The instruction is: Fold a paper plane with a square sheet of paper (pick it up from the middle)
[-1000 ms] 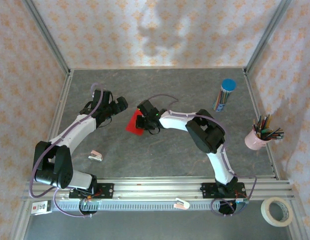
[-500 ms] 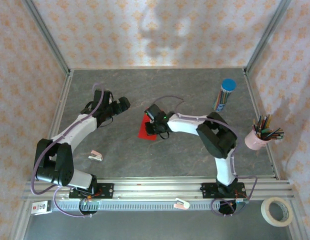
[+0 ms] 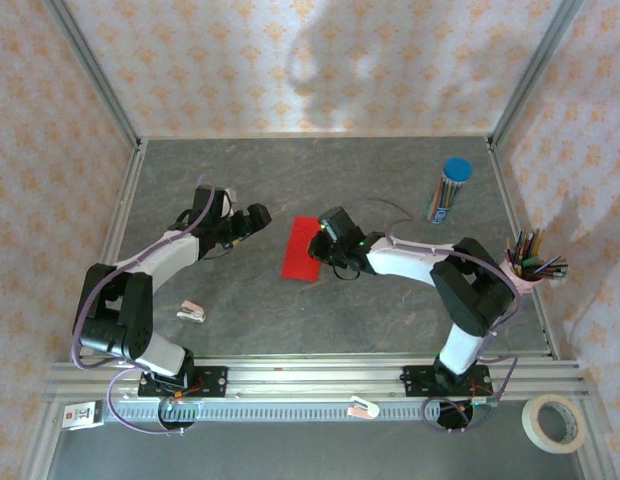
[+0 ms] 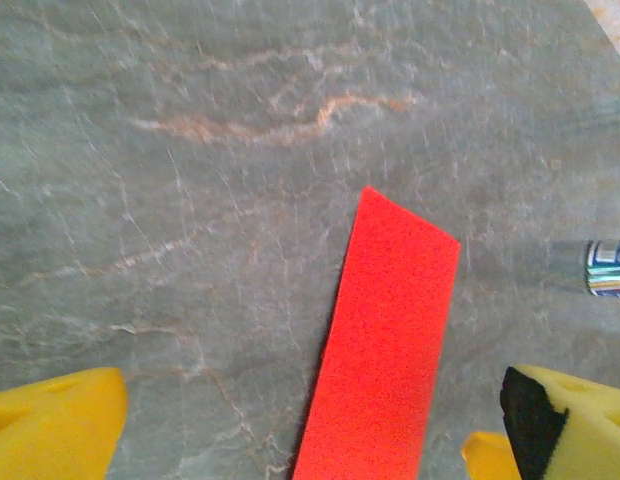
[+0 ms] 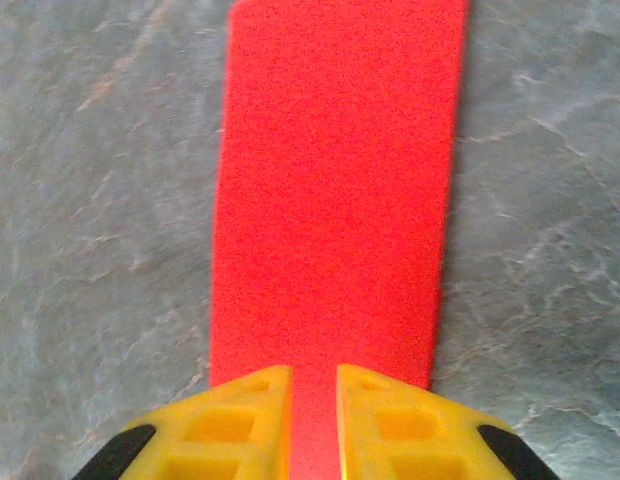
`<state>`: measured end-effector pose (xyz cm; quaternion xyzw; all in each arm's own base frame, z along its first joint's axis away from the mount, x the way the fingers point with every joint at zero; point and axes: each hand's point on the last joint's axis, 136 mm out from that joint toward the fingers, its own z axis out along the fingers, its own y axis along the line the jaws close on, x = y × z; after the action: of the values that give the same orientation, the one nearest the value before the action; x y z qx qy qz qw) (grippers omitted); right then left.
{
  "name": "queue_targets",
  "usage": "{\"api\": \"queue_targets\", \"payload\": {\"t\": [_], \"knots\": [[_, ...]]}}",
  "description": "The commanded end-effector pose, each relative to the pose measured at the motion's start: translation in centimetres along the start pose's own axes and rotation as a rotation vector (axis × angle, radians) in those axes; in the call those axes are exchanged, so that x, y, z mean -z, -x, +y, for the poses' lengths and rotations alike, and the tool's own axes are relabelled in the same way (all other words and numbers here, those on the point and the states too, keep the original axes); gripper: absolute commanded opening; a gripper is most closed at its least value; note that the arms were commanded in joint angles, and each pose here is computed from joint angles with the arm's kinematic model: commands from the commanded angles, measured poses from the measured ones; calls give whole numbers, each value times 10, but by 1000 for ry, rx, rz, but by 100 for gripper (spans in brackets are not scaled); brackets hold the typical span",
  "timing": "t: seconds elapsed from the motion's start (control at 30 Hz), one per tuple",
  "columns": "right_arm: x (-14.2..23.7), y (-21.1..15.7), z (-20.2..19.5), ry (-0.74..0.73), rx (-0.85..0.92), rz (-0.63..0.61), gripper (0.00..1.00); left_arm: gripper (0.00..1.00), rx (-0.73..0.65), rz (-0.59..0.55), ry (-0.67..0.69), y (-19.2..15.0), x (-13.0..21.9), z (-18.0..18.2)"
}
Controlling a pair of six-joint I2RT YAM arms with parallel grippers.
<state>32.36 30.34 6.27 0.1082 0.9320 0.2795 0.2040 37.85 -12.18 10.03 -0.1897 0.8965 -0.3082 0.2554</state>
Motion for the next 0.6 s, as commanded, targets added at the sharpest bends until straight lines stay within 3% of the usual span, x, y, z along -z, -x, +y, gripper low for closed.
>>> {"api": "queue_targets", "payload": {"t": [0.0,0.37,0.57], "knots": [[-7,6,5,24,-87,0,17,95,26,44,-90,-9,-5,-9],[-31,-5,-22,-50,-109,55,14,85,23,186,-113,-49,-23,-12],[-41,-18,-43,-124,-57,110,14,74,7,272,-90,-78,-30,-9]]}}
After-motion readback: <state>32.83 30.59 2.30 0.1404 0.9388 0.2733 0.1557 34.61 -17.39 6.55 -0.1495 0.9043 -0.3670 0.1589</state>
